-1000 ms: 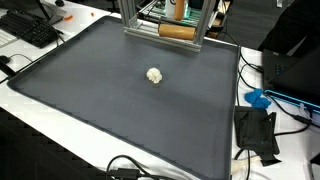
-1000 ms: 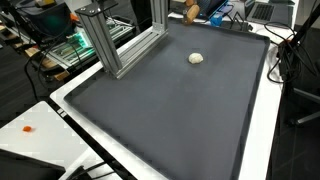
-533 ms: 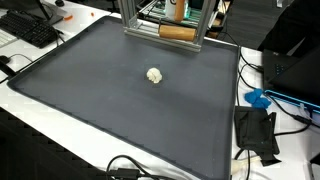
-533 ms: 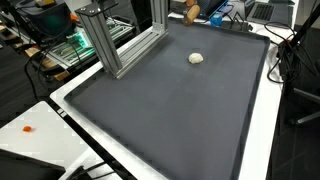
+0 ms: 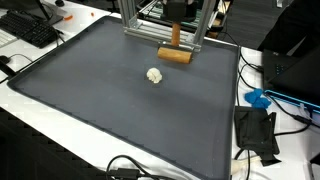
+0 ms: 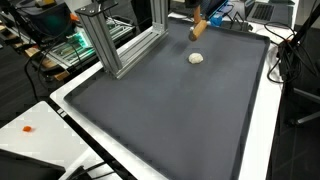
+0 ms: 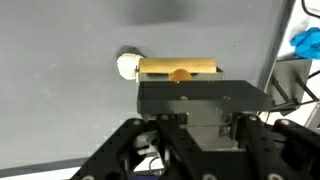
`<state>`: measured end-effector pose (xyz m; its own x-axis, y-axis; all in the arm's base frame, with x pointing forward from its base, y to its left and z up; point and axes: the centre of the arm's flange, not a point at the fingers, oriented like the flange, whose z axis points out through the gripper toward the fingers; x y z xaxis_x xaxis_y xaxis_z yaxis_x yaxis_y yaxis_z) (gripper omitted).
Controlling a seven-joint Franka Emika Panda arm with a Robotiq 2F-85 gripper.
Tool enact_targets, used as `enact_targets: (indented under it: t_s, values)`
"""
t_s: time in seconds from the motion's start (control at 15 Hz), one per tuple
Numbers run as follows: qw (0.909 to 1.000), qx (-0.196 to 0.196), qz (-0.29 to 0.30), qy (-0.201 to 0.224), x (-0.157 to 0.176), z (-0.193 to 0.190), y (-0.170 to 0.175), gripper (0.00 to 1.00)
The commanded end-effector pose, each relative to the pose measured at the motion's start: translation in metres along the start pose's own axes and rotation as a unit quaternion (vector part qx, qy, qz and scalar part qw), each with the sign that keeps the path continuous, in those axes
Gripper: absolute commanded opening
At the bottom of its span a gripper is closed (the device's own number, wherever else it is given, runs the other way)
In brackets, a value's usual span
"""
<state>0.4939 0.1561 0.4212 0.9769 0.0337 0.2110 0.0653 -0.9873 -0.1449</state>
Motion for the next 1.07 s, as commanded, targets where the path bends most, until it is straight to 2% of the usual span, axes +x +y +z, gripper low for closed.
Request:
enact_targets:
  t_s: [0.0, 0.2, 0.47, 1.0]
  values:
    - [0.9986, -0.015, 0.051, 0.003, 0.027, 0.015, 0.004, 0.23]
    - [0.9943, -0.04, 0.099, 0.0, 0.04, 0.025, 0.013, 0.23]
    - [0.9836, -0.063, 0.169, -0.007, 0.053, 0.037, 0.025, 0.23]
    - [0.968, -0.066, 0.241, -0.025, 0.059, 0.056, 0.035, 0.23]
